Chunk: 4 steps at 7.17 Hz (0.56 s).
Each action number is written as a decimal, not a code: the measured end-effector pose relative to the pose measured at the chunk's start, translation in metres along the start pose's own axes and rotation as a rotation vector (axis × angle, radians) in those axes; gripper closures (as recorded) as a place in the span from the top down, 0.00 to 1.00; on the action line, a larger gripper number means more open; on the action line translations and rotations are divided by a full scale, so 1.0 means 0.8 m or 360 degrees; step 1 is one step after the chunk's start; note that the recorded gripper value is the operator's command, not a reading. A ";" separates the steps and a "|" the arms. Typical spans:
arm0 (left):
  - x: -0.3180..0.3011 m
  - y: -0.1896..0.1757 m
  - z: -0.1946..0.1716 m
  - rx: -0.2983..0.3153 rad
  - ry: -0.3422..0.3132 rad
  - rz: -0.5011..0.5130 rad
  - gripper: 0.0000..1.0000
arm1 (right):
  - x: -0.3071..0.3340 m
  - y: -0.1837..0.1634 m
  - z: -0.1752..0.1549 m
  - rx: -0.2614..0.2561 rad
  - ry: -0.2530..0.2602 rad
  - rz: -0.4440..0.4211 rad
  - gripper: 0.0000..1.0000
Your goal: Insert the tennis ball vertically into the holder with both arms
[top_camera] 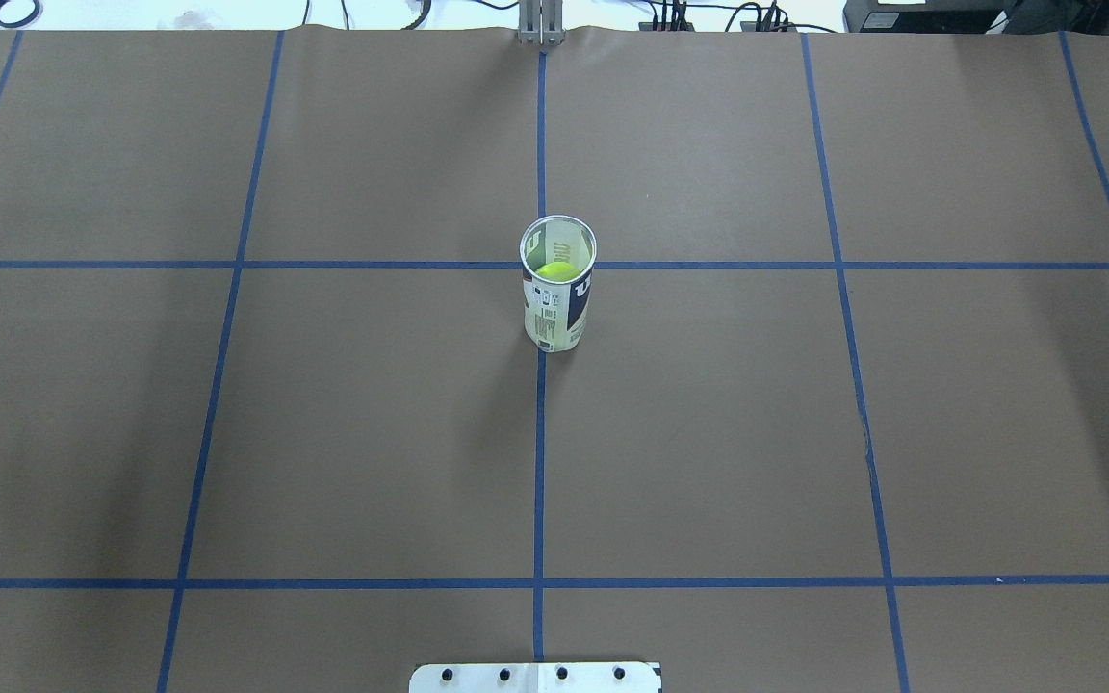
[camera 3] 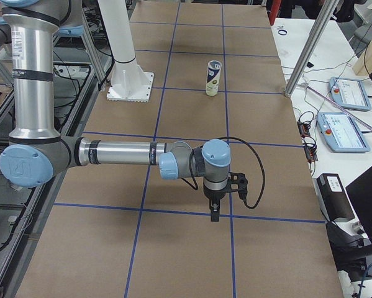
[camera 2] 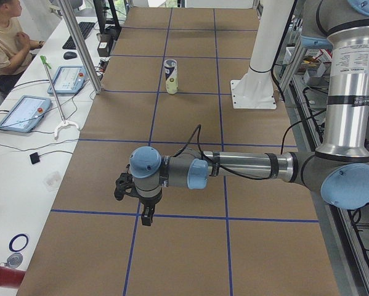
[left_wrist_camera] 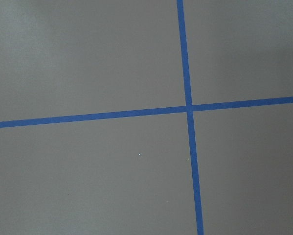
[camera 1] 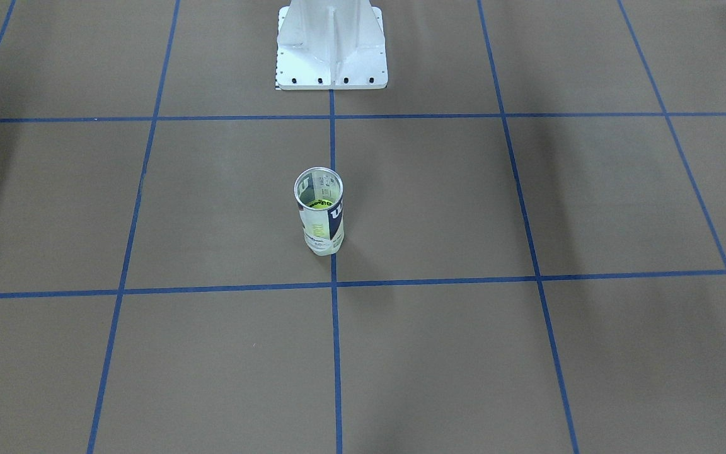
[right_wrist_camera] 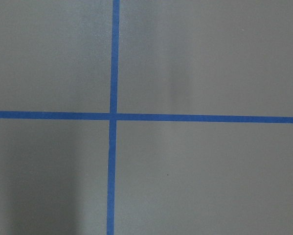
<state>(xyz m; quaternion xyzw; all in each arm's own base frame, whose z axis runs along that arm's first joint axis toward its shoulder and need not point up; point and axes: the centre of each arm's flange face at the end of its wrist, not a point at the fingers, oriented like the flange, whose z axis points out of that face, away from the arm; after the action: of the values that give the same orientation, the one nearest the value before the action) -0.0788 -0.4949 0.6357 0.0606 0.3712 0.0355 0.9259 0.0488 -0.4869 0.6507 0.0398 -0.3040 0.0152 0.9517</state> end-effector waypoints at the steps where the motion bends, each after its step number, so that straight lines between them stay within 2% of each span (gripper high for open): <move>1: 0.002 -0.001 -0.002 0.0006 -0.0001 0.0006 1.00 | 0.001 0.001 0.002 -0.0007 -0.0003 0.0008 1.00; 4: 0.003 0.001 -0.001 0.0003 -0.0003 0.0007 1.00 | 0.003 0.008 0.007 -0.0026 -0.0024 0.0027 1.00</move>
<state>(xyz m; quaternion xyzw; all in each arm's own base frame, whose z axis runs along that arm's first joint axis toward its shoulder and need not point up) -0.0778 -0.4938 0.6334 0.0624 0.3703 0.0371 0.9261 0.0475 -0.4809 0.6573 0.0297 -0.3117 0.0205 0.9495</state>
